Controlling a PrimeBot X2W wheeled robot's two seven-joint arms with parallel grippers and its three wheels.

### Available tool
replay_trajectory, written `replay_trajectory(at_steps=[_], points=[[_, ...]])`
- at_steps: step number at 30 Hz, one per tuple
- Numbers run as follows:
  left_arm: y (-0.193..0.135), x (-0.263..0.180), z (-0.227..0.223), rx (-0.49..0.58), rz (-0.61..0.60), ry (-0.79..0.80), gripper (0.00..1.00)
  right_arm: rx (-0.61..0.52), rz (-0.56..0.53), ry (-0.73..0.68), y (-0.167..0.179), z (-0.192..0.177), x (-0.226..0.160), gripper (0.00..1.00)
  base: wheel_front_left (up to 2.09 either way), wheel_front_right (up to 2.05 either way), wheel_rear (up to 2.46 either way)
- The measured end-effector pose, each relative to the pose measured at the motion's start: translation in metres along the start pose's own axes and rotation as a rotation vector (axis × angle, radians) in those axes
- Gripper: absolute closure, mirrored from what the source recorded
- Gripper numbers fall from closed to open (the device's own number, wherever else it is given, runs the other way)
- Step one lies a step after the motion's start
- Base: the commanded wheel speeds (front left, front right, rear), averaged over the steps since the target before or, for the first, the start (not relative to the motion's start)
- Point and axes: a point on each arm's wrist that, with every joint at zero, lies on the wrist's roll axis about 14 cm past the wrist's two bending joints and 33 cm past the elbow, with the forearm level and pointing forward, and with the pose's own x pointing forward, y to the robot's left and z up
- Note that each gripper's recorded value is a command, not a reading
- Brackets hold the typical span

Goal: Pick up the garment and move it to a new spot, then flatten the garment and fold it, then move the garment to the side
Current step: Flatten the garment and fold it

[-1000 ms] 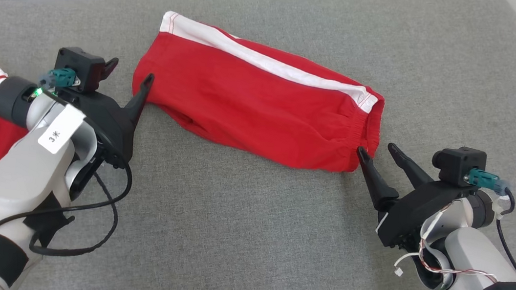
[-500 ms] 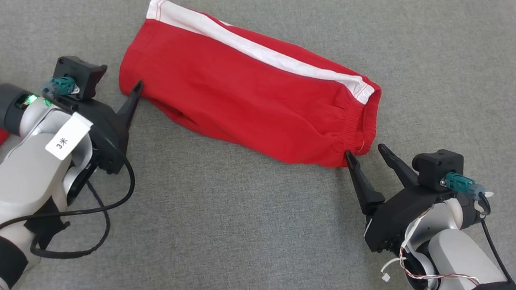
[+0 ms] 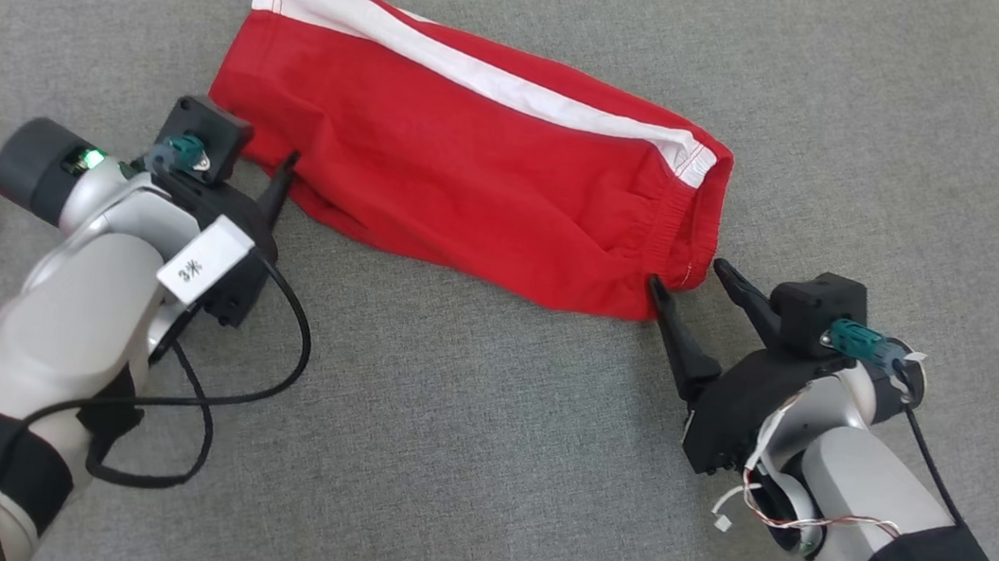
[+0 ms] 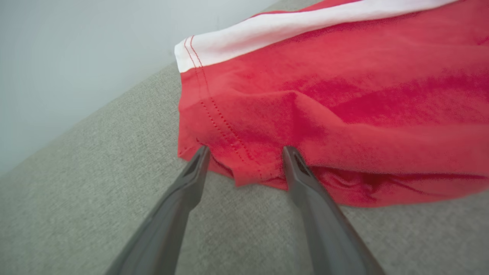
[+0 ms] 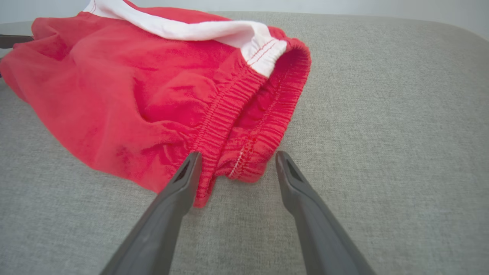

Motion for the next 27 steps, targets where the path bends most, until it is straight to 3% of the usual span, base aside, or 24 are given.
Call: replay_trajectory(at_steps=[16,24,25,26,27], points=[[0.027,0.000,-0.003,-0.050,0.094,0.016,0.00,0.000,0.006,-0.001,0.006,-0.001,0.006,0.00,0.00,0.00,0.00],[0.026,0.009,-0.005,-0.213,0.080,0.030,0.00,-0.007,0.014,0.005,0.010,0.001,0.010,0.02,0.00,0.00,0.00],[0.024,0.011,-0.004,-0.223,0.075,0.036,0.60,-0.007,0.010,0.008,0.009,0.000,0.010,0.57,0.00,0.00,0.00],[0.022,0.012,-0.004,-0.238,0.068,0.036,1.00,-0.007,0.007,0.013,0.008,-0.001,0.010,0.87,0.00,0.00,0.00],[0.019,0.013,-0.005,-0.229,0.061,0.041,1.00,-0.006,0.005,0.017,0.007,-0.003,0.010,1.00,0.00,0.00,0.00]])
